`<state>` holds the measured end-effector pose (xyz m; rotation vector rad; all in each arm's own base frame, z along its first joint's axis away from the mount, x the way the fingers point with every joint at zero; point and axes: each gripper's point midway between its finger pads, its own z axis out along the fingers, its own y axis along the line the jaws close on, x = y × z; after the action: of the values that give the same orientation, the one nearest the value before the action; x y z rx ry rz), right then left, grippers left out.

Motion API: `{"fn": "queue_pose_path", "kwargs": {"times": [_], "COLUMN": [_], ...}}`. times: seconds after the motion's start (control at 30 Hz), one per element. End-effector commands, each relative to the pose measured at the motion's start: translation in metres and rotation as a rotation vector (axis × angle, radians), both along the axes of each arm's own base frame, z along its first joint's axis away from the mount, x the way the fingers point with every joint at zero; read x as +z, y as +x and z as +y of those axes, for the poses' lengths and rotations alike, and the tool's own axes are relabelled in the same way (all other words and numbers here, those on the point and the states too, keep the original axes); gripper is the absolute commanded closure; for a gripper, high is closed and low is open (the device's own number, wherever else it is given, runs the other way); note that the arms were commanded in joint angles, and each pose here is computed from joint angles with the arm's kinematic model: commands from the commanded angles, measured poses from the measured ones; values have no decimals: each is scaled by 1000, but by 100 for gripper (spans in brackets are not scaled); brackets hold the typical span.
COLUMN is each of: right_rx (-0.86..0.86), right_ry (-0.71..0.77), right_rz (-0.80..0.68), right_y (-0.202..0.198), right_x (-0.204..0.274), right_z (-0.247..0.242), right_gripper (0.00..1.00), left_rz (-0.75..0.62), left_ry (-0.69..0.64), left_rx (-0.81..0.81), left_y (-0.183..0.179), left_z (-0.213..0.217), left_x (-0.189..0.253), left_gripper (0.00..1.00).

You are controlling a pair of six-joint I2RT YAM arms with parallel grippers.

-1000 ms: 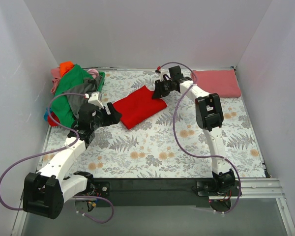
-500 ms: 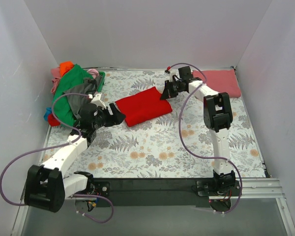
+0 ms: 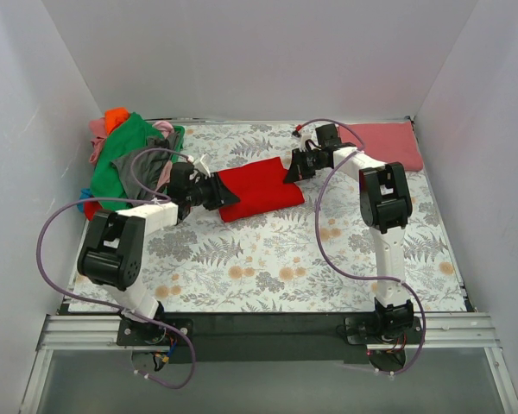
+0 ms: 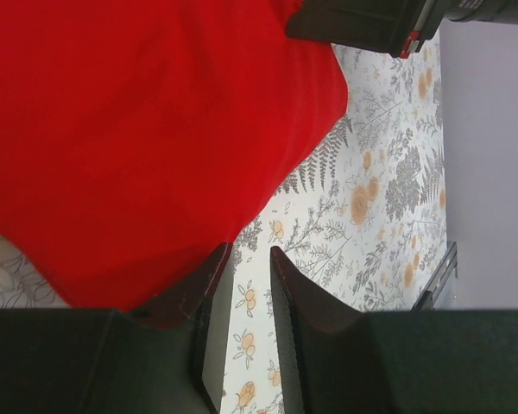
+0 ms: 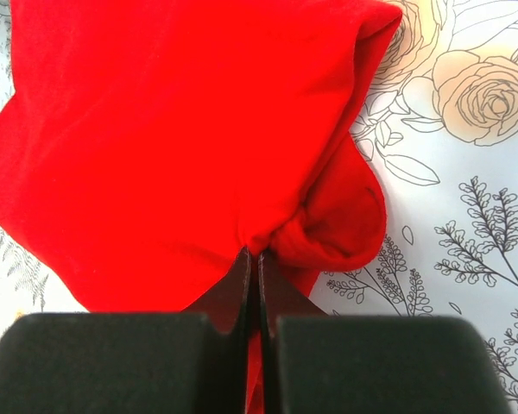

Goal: Fold and stack the t-shirts
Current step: Fold the tshirt

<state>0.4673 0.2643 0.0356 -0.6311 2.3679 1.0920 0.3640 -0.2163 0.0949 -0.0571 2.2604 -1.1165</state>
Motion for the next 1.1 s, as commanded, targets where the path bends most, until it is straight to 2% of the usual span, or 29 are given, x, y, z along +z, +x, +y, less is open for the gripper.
{"fn": "queue_pose_path", "kwargs": {"times": [0.0, 0.13, 0.27, 0.43, 0.53, 0.73, 0.77, 0.8, 0.83, 0.9, 0.93, 1.07], "right_rx": [13, -12, -52, -77, -94, -29, -10, -3, 8, 18, 25, 17], "right_ry": [38, 20, 3, -5, -3, 53, 50, 49, 40, 26, 13, -41], "right_rz": [-58, -58, -53, -38, -76, -116, -139, -155, -184, -224, -260, -307], "right_y": [2, 4, 5, -2, -4, -15, -16, -17, -17, -14, -12, -7], "right_x": [28, 26, 24, 17, 29, 42, 43, 47, 54, 66, 74, 91], "right_z": [3, -5, -19, -31, -37, -34, -35, -35, -36, -38, -40, -48], "right_gripper": [99, 99, 99, 99, 99, 98, 93, 84, 70, 59, 56, 56], "left_rz": [-24, 69, 167, 199, 163, 36, 5, -50, -81, -156, -180, -238], "left_ry": [-46, 0, 60, 147, 179, 155, 146, 136, 133, 128, 125, 116], "left_rx": [-32, -9, 12, 78, 109, 50, 40, 28, 25, 16, 14, 0], "left_y": [15, 17, 3, 4, 14, 28, 30, 30, 32, 32, 32, 30], "left_z": [-14, -10, -1, 14, 20, 11, 10, 8, 8, 8, 8, 7], "left_x": [8, -29, -61, -80, -74, -37, -28, -10, 0, 25, 34, 55], "left_gripper": [81, 88, 91, 93, 90, 71, 69, 62, 58, 54, 53, 52]}}
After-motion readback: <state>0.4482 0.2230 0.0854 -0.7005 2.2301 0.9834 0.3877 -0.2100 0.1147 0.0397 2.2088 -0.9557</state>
